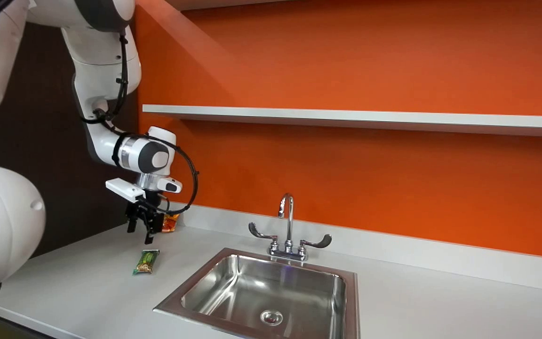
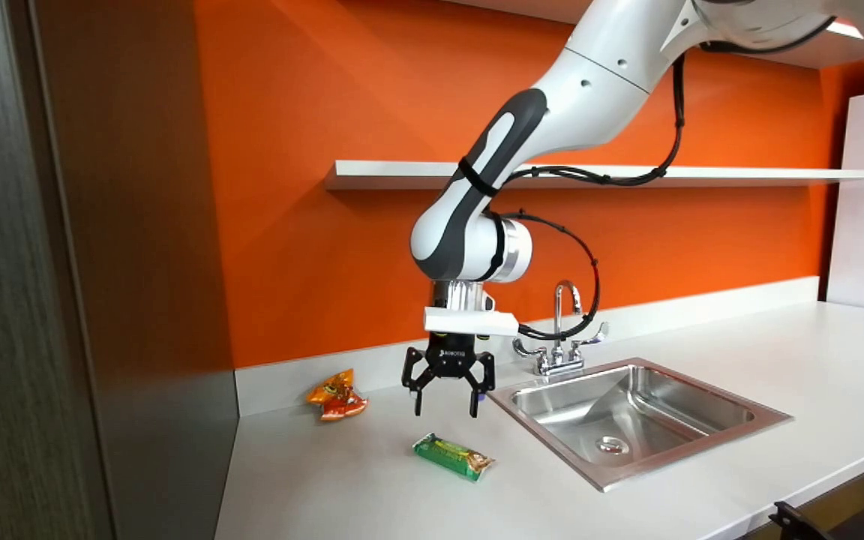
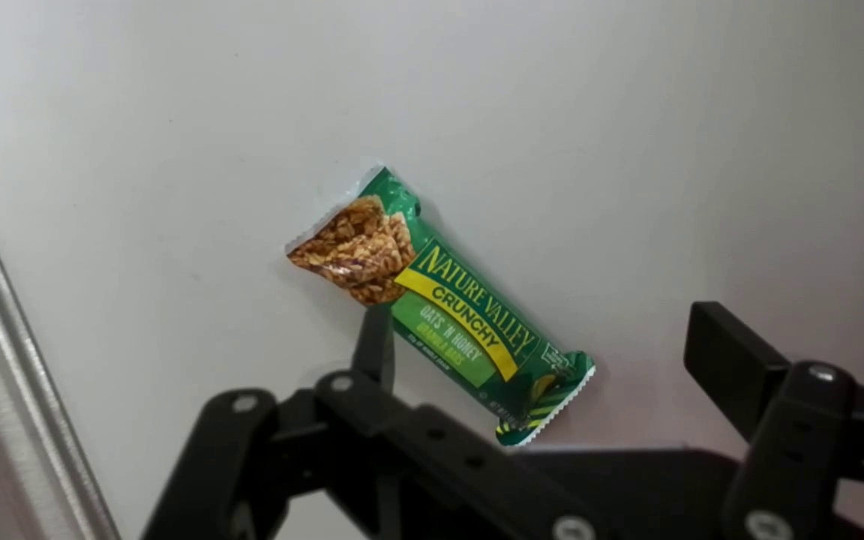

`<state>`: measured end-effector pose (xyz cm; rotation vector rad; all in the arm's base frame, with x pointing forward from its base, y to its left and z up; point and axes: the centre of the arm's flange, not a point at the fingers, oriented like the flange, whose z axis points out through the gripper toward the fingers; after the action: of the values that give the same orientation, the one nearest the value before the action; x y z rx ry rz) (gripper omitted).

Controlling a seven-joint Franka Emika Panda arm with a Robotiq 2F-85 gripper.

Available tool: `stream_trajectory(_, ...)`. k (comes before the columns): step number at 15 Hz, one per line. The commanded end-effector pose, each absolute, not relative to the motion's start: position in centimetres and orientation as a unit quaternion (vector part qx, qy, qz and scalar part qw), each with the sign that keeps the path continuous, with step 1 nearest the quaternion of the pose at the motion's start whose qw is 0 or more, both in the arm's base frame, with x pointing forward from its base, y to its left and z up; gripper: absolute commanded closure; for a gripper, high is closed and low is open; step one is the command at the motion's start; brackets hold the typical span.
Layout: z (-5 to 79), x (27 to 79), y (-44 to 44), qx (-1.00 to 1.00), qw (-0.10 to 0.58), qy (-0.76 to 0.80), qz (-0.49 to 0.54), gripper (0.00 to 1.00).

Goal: Pick up a pack of snack and put it in the sink

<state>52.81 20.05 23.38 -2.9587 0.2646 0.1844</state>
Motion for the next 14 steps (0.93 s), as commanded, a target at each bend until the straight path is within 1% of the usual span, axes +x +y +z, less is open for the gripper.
stream_trajectory(1,23.3,52.8,19.9,-0.993,0.079,0.063,0.060,0.00)
stream_trajectory(14,21.5,52.7,20.4,-0.993,0.032,-0.106,0.051,0.00)
